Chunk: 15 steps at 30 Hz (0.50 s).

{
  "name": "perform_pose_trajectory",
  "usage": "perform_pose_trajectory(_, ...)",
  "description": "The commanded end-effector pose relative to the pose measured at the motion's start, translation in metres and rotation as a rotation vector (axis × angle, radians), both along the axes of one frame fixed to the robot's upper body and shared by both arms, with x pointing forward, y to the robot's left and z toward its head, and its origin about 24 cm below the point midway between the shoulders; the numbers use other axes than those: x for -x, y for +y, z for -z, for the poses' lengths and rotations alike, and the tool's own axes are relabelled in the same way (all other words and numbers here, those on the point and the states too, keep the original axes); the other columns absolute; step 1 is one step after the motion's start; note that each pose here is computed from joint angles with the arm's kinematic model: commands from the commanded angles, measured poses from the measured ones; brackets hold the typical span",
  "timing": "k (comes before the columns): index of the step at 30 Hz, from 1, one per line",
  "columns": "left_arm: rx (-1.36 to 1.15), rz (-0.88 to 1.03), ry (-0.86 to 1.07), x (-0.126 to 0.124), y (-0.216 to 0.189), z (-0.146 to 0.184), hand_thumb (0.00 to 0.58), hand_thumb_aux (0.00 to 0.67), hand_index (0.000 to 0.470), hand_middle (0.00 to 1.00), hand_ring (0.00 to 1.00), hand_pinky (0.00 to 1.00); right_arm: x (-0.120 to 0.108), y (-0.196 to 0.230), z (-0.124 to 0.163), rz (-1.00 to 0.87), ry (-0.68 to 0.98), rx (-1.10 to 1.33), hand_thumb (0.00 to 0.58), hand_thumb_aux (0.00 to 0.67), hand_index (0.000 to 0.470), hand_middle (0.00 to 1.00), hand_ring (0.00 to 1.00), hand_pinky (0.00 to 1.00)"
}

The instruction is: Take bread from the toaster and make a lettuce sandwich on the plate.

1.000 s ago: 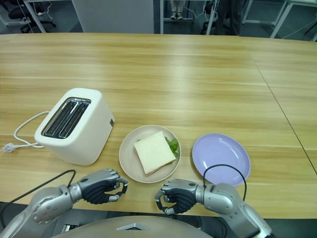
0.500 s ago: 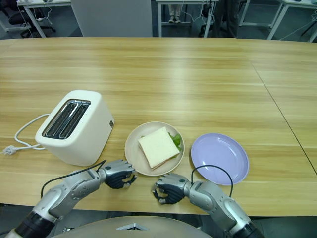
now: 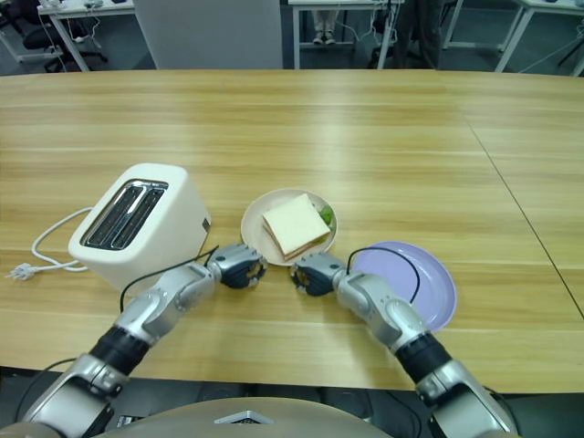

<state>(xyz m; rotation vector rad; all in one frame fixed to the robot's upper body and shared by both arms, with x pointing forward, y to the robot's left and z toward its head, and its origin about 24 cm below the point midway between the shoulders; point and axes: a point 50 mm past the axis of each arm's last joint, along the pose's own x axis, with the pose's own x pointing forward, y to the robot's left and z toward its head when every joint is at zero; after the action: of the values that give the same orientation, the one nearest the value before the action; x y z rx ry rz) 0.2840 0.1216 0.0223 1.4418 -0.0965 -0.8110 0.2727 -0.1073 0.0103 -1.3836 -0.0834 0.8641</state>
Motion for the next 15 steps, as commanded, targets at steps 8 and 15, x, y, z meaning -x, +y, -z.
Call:
perform_pose_trajectory(8,0.081,-0.031,-0.001,-0.017,0.006,0.002,0.580,0.670,0.460,1.00,1.00,1.00,-0.016,-0.013,-0.002,0.046,-0.013,0.018,0.580,0.670,0.460,1.00,1.00,1.00)
perform_pose_trajectory(15,0.519,0.024,0.009,0.032,0.003,-0.053,0.523,0.460,0.316,1.00,1.00,1.00,0.017,-0.038,-0.054,0.074,0.068,-0.357,0.580,0.670,0.460,1.00,1.00,1.00)
